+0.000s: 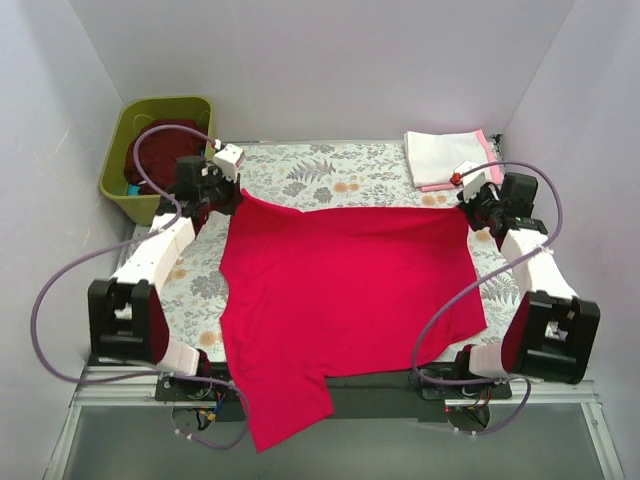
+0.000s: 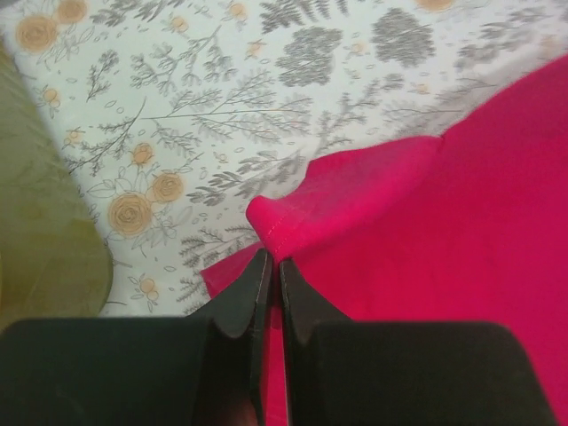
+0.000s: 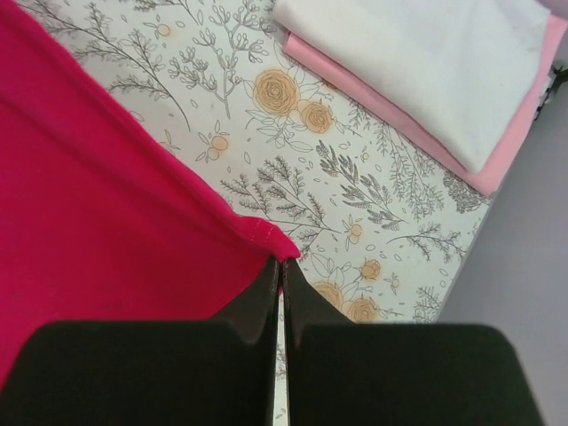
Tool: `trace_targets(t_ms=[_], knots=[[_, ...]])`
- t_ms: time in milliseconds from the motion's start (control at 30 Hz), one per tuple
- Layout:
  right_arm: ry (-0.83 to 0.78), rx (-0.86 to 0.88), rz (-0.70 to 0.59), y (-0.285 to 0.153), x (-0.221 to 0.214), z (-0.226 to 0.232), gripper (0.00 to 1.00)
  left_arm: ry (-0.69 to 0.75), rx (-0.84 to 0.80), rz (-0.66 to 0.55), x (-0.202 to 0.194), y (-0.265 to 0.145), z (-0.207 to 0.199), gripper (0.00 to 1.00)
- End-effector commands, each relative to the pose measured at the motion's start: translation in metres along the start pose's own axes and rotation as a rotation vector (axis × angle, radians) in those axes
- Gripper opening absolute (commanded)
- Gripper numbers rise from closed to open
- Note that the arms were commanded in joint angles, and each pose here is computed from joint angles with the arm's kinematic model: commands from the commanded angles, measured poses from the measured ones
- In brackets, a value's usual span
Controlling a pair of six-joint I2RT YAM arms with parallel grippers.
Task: Fold and stack the t-shirts
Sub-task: Flatten the tshirt out, then fold the tshirt
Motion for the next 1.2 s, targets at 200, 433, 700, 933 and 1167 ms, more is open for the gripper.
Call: trace_targets(t_ms=[200, 433, 700, 933, 1167], knots=[[-0.028, -0.038, -0.026, 0.053, 0.021, -0.043, 0.01, -0.014, 0.162, 0.016, 0.028, 0.076, 0.048, 0.00], [-0.008, 0.004, -0.001, 0.080, 0.026, -0.051, 0.01, 0.011, 0.198, 0.077, 0.019, 0.106, 0.060, 0.00], [-0.055, 0.003, 0.028, 0.067, 0.025, -0.052, 0.01, -0.009, 0.133, 0.091, 0.021, 0.066, 0.036, 0.00], [-0.115, 0.083, 0.029, 0.051, 0.026, -0.041, 0.01, -0.028, 0.042, 0.184, 0.015, -0.007, -0.006, 0.00], [-0.155, 0.129, 0.051, 0.039, 0.022, -0.041, 0.01, 0.003, -0.103, 0.292, -0.007, -0.065, -0.064, 0.00]])
Point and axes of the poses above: each gripper's point midway between its finger pads, its own y axis out along the fingers, its own z axis along the line the jaws close on, x = y × z, the point moved 9 cm from there along -y, back along the fingers, and after that the axes turned 8 degrees about y, right-handed, at the moved point
